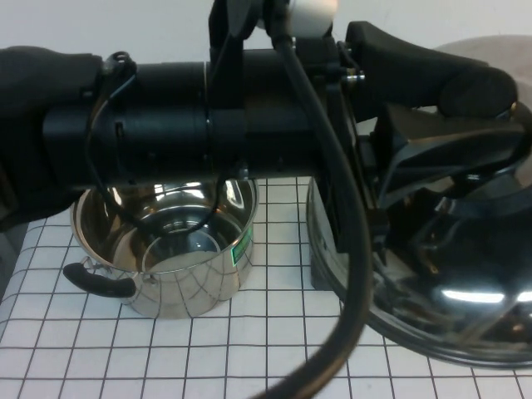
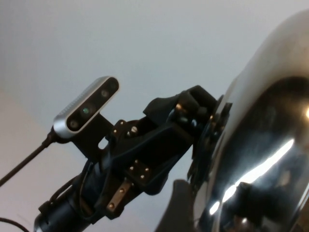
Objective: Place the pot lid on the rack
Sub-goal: Hand over the pot lid
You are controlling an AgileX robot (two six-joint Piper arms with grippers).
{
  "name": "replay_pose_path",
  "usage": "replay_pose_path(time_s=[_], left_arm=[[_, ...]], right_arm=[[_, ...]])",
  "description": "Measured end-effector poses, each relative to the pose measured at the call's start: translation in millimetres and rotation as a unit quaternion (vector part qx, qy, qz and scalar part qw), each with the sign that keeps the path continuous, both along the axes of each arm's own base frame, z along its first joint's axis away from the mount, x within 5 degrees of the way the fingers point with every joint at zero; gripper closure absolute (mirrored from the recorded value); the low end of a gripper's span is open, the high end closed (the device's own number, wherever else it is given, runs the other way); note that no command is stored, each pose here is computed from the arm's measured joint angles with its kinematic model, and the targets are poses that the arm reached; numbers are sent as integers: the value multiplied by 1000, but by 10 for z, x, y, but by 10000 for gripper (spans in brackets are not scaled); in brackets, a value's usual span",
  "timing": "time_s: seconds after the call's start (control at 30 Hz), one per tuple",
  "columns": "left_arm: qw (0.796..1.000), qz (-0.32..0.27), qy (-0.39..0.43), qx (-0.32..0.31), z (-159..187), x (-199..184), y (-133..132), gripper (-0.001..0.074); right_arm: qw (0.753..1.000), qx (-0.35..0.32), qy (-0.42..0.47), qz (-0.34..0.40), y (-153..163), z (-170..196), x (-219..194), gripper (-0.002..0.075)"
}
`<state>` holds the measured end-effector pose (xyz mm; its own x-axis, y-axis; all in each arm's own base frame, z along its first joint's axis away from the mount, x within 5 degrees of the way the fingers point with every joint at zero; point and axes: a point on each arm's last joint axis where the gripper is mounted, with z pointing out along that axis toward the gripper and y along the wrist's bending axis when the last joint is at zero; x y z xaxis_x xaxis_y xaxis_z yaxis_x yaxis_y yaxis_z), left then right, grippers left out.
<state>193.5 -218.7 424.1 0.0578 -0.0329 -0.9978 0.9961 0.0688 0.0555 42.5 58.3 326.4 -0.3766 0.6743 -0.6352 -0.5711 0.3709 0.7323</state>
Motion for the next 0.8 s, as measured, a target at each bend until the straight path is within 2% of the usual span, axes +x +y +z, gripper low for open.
replay_pose_path(time_s=[0.17, 0.3, 0.43, 0.67, 0.8], left_arm=[[1000, -19, 16, -2, 5, -89, -78, 400], [999, -31, 25, -2, 5, -149, -129, 400], [999, -36, 27, -1, 4, -186, -165, 400], [999, -28, 14, 15, -28, -168, -169, 400], [999, -25, 18, 18, -54, -149, -181, 400]], right_arm=[[1000, 2, 1, -2, -4, 0, 3, 131], [1000, 2, 1, 0, -1, 1, 1, 183], [1000, 3, 1, 2, 2, 1, -2, 279], [999, 35, 0, 17, 5, 70, -29, 556], [999, 36, -1, 18, 6, 77, -33, 571]])
